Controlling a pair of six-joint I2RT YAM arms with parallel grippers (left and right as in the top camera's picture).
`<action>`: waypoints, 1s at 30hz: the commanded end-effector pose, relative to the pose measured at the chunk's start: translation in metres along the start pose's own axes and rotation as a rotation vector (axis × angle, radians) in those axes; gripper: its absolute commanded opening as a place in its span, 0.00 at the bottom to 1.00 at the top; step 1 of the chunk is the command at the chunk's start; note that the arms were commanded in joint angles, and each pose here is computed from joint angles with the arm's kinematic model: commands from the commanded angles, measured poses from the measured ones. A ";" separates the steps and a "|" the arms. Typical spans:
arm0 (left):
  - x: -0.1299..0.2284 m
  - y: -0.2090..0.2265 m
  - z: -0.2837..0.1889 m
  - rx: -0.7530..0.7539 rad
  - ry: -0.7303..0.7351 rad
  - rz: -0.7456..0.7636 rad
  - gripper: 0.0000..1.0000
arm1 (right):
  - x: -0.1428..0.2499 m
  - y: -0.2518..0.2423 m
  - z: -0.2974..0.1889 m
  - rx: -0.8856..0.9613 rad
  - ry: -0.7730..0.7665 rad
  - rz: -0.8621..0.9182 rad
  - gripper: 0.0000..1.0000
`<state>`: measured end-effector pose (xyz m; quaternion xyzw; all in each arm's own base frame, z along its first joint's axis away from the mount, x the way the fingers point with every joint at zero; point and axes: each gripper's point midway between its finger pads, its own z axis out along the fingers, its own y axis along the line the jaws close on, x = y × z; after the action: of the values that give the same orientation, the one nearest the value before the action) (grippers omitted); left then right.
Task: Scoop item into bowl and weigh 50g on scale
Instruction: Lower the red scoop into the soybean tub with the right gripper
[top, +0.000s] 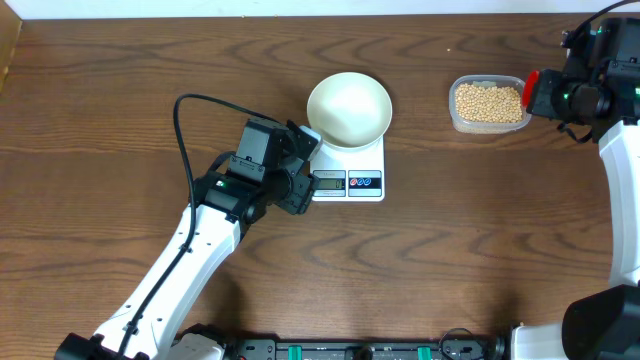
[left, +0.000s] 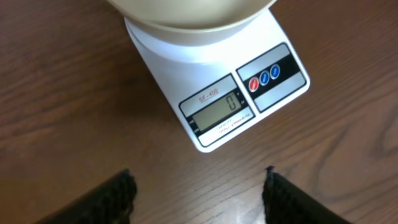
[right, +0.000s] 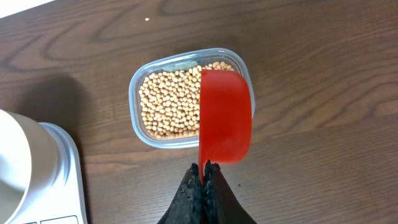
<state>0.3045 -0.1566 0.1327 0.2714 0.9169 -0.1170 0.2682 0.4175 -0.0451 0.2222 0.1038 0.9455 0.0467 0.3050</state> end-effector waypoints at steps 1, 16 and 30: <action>0.003 0.001 0.003 -0.007 0.014 0.003 0.98 | -0.010 0.005 -0.007 -0.006 -0.032 -0.022 0.01; 0.003 0.001 0.003 -0.007 0.014 0.003 0.98 | -0.022 0.002 0.014 0.154 0.167 -0.136 0.01; 0.003 0.001 0.003 -0.007 0.014 0.003 0.98 | 0.010 0.007 0.106 0.113 0.341 -0.139 0.01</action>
<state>0.3045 -0.1564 0.1326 0.2730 0.9165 -0.1159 0.2684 0.4658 -0.0424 0.1332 0.0518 0.9896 -0.0274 0.1312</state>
